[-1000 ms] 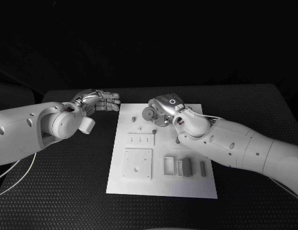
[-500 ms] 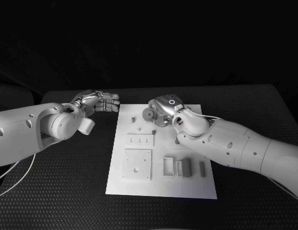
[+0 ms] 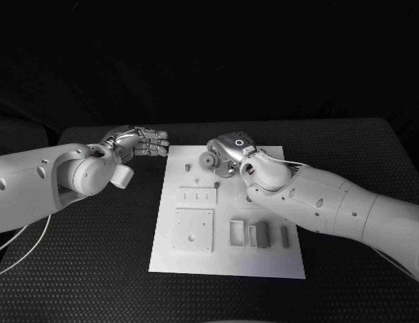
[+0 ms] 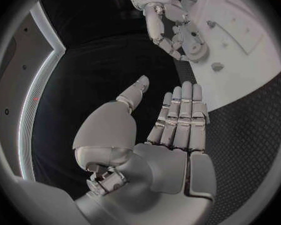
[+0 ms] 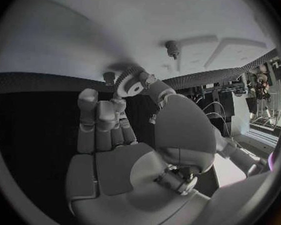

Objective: Assemble the parts on the task board

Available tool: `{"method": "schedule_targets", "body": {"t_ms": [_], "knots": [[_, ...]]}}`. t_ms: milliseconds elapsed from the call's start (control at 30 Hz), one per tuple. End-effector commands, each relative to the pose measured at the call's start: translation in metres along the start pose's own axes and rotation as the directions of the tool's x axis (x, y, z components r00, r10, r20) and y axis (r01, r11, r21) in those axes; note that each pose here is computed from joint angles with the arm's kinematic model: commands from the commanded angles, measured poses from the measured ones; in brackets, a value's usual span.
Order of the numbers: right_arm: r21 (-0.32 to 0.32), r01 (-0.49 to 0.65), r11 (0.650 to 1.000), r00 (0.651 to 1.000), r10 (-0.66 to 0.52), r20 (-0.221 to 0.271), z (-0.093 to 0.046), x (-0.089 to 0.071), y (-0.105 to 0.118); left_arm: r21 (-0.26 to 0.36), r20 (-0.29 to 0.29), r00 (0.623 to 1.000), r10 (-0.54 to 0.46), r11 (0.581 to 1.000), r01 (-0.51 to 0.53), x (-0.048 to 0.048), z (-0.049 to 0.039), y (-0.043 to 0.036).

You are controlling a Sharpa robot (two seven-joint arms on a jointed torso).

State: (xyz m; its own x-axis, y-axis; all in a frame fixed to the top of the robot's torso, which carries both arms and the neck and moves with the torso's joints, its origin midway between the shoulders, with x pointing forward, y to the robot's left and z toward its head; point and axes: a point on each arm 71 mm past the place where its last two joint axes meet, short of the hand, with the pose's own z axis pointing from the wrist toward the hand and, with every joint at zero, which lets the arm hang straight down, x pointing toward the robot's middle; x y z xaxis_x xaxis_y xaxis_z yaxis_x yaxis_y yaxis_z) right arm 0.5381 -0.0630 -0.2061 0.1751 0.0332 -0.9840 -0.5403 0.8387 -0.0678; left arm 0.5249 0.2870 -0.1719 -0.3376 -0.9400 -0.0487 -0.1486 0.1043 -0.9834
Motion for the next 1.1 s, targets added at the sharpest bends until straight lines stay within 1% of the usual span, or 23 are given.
{"method": "schedule_targets", "body": {"t_ms": [33, 433, 700, 1100], "knots": [[-0.003, 0.010, 1.000, 0.999, -0.010, -0.032, 0.0000, 0.0034, -0.0008, 0.008, -0.009, 1.000, 0.000, 1.000, 0.000, 0.0023, 0.0005, -0.0015], [0.006, 0.017, 1.000, 0.999, -0.016, -0.052, -0.0001, 0.0062, -0.0043, 0.008, -0.008, 1.000, 0.000, 1.000, 0.000, 0.0023, 0.0005, -0.0014], [0.012, 0.019, 1.000, 0.999, -0.018, -0.050, -0.0014, 0.0065, -0.0077, 0.007, -0.005, 1.000, 0.000, 1.000, 0.000, 0.0012, -0.0001, -0.0013], [0.005, 0.014, 1.000, 0.999, -0.014, -0.048, -0.0021, 0.0056, -0.0058, 0.008, -0.006, 1.000, 0.001, 1.000, 0.000, 0.0012, 0.0001, -0.0013]]}}
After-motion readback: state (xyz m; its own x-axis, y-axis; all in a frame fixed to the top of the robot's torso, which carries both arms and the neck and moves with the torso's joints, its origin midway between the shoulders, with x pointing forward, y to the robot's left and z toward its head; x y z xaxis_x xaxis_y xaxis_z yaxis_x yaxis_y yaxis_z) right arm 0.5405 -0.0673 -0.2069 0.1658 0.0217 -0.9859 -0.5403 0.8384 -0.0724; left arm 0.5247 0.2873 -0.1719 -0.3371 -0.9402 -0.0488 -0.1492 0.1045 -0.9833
